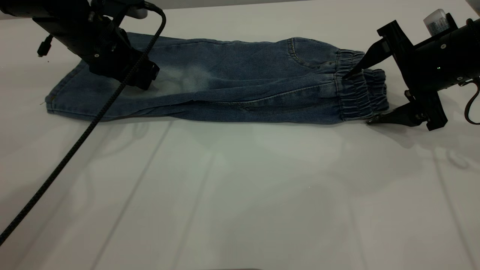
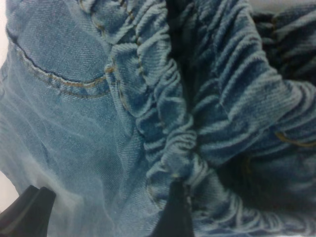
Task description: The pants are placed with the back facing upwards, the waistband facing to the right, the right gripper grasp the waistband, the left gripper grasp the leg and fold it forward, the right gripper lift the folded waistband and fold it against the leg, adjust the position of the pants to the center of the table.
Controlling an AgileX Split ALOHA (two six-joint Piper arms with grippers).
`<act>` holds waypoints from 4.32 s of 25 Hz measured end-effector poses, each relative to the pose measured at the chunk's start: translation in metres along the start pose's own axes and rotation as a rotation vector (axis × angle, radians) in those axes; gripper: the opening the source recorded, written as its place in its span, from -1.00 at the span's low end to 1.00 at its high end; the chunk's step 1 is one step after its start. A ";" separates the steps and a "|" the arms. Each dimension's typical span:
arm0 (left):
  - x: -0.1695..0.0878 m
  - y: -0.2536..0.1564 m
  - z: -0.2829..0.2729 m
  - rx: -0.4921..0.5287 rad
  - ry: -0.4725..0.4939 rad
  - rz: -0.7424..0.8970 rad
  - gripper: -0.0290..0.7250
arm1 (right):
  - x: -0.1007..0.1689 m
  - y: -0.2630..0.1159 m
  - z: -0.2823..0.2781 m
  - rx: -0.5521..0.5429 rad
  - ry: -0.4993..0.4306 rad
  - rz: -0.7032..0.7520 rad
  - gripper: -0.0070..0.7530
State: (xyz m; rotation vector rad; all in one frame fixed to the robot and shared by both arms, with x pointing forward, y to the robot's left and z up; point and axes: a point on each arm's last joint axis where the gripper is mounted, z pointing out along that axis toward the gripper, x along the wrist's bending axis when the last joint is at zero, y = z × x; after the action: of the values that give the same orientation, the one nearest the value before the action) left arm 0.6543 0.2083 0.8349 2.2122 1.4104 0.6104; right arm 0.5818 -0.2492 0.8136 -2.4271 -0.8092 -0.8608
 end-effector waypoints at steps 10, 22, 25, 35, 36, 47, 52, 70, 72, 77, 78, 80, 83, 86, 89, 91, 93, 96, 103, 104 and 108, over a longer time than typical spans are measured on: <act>0.000 -0.001 -0.001 0.029 -0.007 0.000 -0.03 | -0.009 0.002 0.007 -0.003 -0.027 0.047 -0.32; -0.002 -0.005 -0.004 0.103 -0.028 -0.003 -0.26 | -0.004 0.005 0.008 -0.002 -0.011 -0.121 -0.83; -0.010 -0.004 -0.005 0.112 -0.041 0.012 -0.32 | 0.008 0.003 -0.001 -0.010 0.023 -0.212 -0.83; -0.094 0.006 -0.009 0.079 -0.148 0.194 -0.30 | 0.082 -0.024 -0.062 -0.001 0.328 -0.540 -0.83; -0.098 0.006 -0.010 0.075 -0.153 0.202 -0.30 | 0.088 -0.028 -0.070 0.001 0.356 -0.567 -0.83; -0.175 0.003 -0.022 0.027 -0.251 0.351 -0.29 | 0.120 -0.076 -0.135 0.077 0.457 -0.922 -0.83; -0.163 0.010 -0.028 0.030 -0.237 0.329 -0.29 | 0.120 -0.082 -0.142 0.094 0.432 -0.991 -0.83; 0.016 0.110 -0.266 -0.522 0.094 0.021 -0.29 | 0.131 -0.134 -0.087 0.019 0.268 -1.019 -0.83; 0.017 0.111 -0.292 -0.576 0.107 0.020 -0.29 | 0.130 -0.143 -0.066 0.015 0.247 -1.001 -0.83; 0.017 0.108 -0.331 -0.650 0.123 0.020 -0.29 | 0.142 -0.164 -0.008 0.061 0.249 -1.049 -0.83; 0.017 0.107 -0.332 -0.644 0.121 0.020 -0.29 | 0.142 -0.168 0.005 0.077 0.243 -1.059 -0.83; 0.017 0.105 -0.331 -0.617 0.114 0.021 -0.29 | 0.148 -0.174 0.028 0.096 0.248 -1.083 -0.83; 0.015 0.100 -0.328 -0.557 0.100 0.022 -0.29 | 0.148 -0.179 0.062 0.129 0.241 -1.101 -0.74; 0.015 0.098 -0.326 -0.526 0.091 0.020 -0.29 | 0.152 -0.189 0.082 0.151 0.253 -1.125 -0.42; 0.014 0.097 -0.325 -0.514 0.079 0.009 -0.29 | 0.155 -0.196 0.087 0.165 0.270 -1.144 0.09; 0.014 0.096 -0.324 -0.502 0.072 0.004 -0.29 | 0.156 -0.195 0.086 0.166 0.271 -1.151 0.41; 0.013 0.095 -0.322 -0.481 0.063 -0.001 -0.29 | 0.160 -0.190 0.079 0.164 0.265 -1.177 0.60; 0.010 0.090 -0.310 -0.400 0.038 0.017 -0.29 | 0.171 -0.169 0.056 0.153 0.240 -1.220 0.65; -0.026 0.073 -0.251 -0.087 -0.176 0.213 -0.27 | 0.179 -0.086 -0.021 0.131 0.097 -1.166 0.44; -0.034 0.071 -0.240 -0.058 -0.215 0.258 -0.24 | 0.178 -0.077 -0.033 0.138 0.091 -1.154 0.42; -0.060 0.060 -0.177 0.035 -0.289 0.404 0.06 | 0.178 -0.060 -0.066 0.169 0.107 -1.128 0.37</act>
State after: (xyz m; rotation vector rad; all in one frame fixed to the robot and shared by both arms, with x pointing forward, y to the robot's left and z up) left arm 0.5721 0.1539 1.0049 2.5133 0.8437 0.3718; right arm 0.6286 -0.1755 0.9925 -1.6163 -2.1474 -1.1793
